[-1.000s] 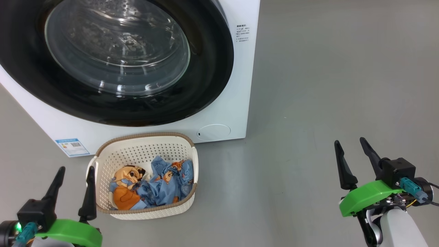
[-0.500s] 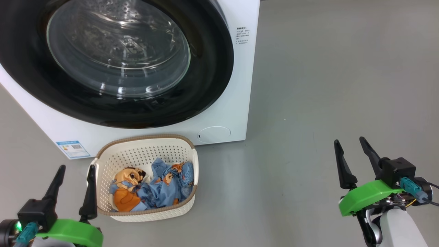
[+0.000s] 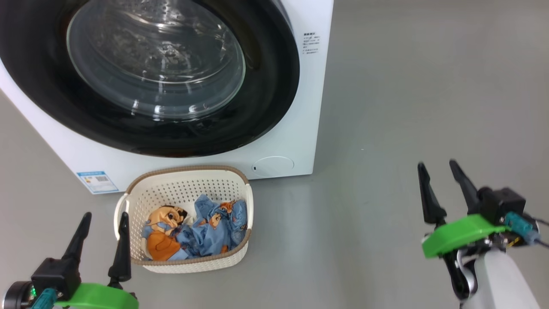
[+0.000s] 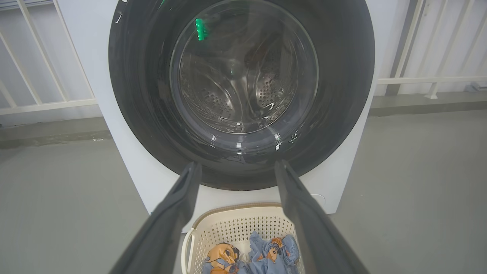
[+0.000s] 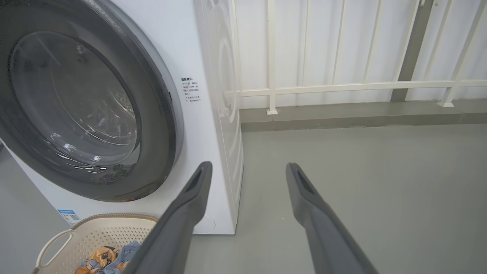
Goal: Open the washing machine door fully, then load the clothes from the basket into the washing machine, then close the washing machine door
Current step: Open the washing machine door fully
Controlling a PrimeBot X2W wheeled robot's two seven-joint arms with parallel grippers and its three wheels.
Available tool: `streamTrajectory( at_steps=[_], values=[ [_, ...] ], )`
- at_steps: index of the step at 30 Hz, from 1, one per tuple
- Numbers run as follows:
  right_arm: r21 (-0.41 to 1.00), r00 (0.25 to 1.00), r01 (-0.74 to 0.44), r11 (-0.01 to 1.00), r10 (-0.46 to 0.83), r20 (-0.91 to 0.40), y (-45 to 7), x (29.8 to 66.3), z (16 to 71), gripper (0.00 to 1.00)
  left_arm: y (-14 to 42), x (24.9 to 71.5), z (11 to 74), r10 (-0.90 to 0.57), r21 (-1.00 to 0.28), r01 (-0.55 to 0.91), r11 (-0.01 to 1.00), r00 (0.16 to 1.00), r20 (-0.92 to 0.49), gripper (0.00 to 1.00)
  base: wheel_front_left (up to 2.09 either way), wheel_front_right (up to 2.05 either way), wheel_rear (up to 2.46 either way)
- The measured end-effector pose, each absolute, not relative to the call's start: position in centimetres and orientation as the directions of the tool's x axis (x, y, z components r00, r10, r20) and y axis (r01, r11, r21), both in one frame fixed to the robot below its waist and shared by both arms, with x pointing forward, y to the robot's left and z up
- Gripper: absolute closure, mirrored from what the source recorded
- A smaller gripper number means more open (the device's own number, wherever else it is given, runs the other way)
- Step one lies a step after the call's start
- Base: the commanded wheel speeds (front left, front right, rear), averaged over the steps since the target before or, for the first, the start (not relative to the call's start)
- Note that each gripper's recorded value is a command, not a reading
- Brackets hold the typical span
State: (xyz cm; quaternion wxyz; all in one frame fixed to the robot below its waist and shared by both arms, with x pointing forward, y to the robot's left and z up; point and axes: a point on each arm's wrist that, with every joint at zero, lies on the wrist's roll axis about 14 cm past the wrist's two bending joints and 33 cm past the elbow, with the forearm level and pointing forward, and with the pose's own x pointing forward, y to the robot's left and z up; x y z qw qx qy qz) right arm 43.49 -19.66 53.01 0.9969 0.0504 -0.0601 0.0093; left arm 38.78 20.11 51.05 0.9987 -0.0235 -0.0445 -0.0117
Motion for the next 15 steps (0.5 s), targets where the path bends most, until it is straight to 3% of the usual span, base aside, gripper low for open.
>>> streamTrajectory(
  at_steps=[15],
  values=[
    [0.106, 0.958, -0.122, 0.987, 0.089, 0.274, -17.2, 49.2, 58.8, 0.0, 21.1, 38.1, 48.9, 0.027, -0.065, -0.025, 0.998, 0.999, 0.03, 0.0, 0.0, 0.0, 0.0]
  ],
)
